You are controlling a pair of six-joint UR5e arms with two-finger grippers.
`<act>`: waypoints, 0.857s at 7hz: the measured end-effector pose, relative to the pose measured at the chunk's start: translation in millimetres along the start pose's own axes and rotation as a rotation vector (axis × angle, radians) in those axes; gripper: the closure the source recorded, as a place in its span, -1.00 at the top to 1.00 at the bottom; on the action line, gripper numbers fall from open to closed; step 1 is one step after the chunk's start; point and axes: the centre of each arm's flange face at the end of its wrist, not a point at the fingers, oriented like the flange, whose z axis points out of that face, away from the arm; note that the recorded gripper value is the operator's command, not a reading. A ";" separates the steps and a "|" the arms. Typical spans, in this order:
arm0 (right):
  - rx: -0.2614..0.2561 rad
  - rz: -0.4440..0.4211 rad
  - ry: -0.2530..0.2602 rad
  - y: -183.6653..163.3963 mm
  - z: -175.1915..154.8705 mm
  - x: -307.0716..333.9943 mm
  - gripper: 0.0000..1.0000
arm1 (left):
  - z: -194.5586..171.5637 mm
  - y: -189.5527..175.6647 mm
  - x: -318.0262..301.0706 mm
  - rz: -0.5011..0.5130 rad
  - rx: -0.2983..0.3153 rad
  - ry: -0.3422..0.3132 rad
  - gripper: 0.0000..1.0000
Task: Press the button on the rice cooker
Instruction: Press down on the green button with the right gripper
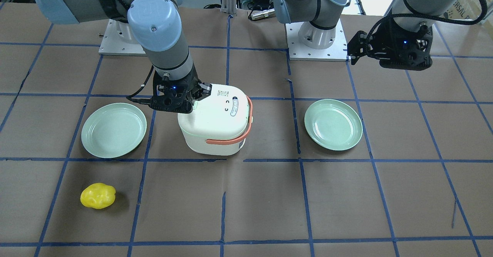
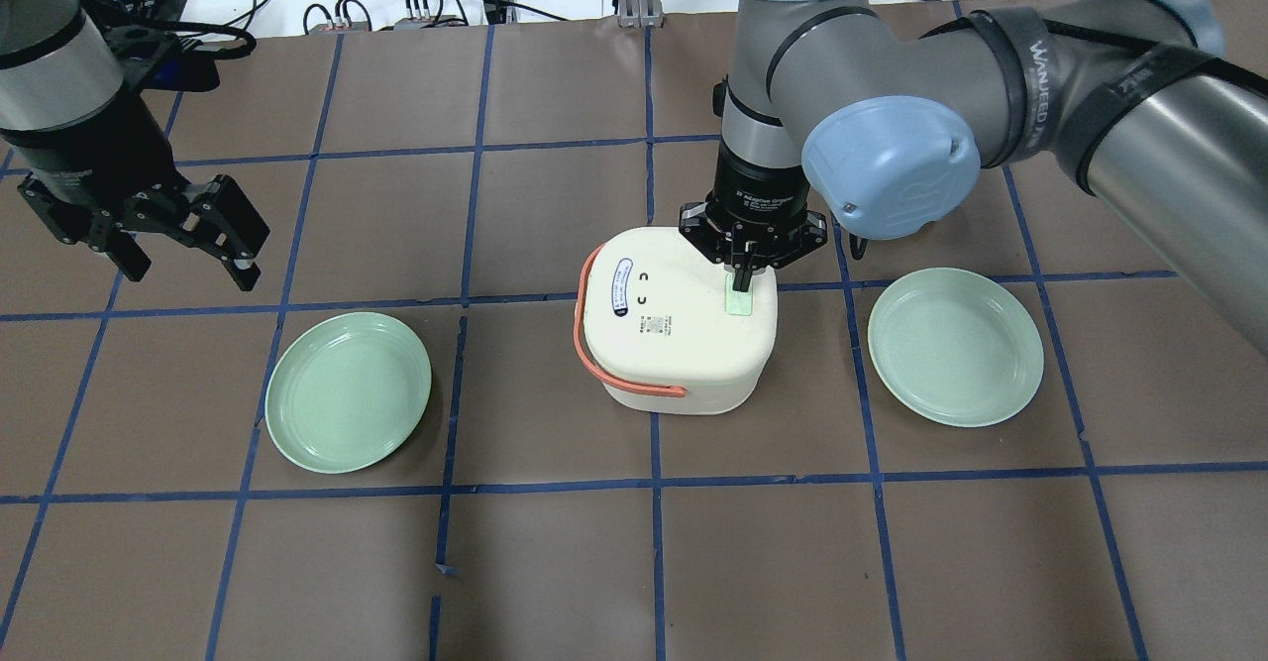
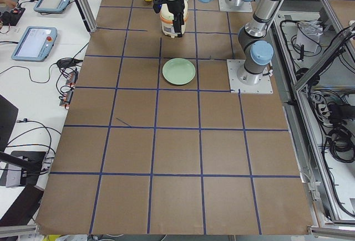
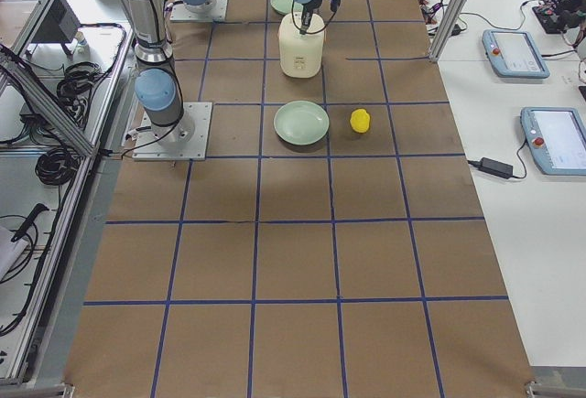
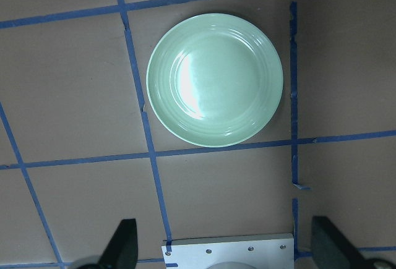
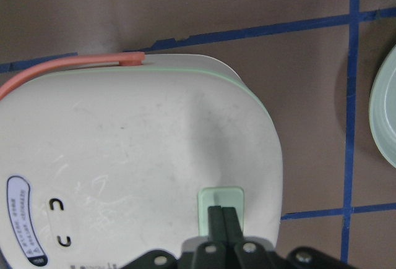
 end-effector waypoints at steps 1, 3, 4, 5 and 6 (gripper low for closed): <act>0.003 0.003 -0.003 0.1 1.7 0.0 -0.72 | 0.0 0.0 0.0 0.000 0.000 0.000 1.00; 0.003 0.005 -0.004 0.0 3.3 0.0 -0.72 | 0.0 0.0 0.0 0.000 0.000 0.000 1.00; 0.003 0.006 -0.004 -0.1 3.7 0.0 -0.72 | 0.0 0.0 0.0 0.000 0.000 0.000 1.00; 0.002 0.005 -0.004 -0.1 3.8 0.0 -0.72 | 0.0 0.0 0.0 0.000 0.000 0.000 1.00; 0.002 0.003 -0.004 -0.1 4.1 0.0 -0.72 | 0.0 0.0 0.0 0.000 0.000 0.000 1.00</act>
